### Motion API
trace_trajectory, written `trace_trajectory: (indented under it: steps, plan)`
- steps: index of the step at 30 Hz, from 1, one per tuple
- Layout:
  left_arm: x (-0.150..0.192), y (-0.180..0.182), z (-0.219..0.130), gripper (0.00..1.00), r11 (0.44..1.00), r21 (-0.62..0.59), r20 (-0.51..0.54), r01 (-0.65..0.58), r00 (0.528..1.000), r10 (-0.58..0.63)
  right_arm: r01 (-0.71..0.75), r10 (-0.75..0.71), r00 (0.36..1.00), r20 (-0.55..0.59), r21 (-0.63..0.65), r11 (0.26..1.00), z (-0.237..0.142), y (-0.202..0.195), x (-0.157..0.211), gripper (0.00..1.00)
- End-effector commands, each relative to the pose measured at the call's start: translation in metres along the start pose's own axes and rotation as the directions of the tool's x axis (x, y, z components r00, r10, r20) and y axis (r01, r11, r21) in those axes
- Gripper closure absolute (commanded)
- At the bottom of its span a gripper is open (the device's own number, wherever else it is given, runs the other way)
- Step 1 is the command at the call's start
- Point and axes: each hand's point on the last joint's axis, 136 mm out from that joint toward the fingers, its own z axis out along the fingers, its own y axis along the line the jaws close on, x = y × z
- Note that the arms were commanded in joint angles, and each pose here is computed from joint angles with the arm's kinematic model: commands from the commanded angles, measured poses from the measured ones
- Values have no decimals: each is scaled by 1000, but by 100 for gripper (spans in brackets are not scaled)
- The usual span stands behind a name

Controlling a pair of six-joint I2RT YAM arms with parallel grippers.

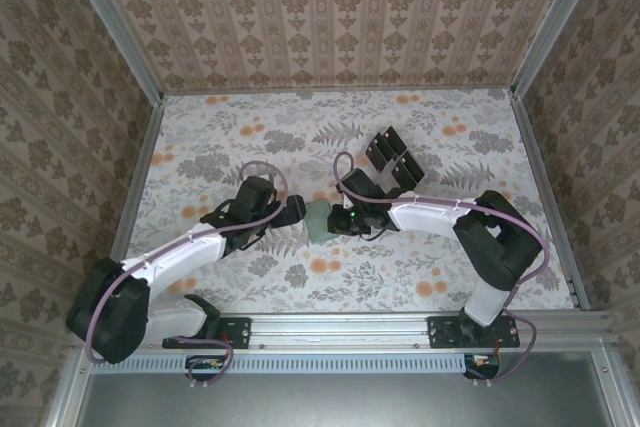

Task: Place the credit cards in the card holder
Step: Close the card holder at the center of the table.

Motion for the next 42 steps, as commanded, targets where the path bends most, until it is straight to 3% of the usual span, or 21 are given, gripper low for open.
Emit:
trace_trajectory:
  steps: [1,18,42]
  plan:
    - [17,20,6,0,990,-94,-101,-106,990,96,23,-23,1000,2,-1,1000,9,3,-5,88]
    - [11,-6,20,0,985,-11,-88,-174,981,172,11,-11,1000,-26,18,1000,23,-8,2,89]
    - [10,-6,54,0,981,-23,-102,-195,976,191,1,0,999,-33,31,1000,24,-14,6,89]
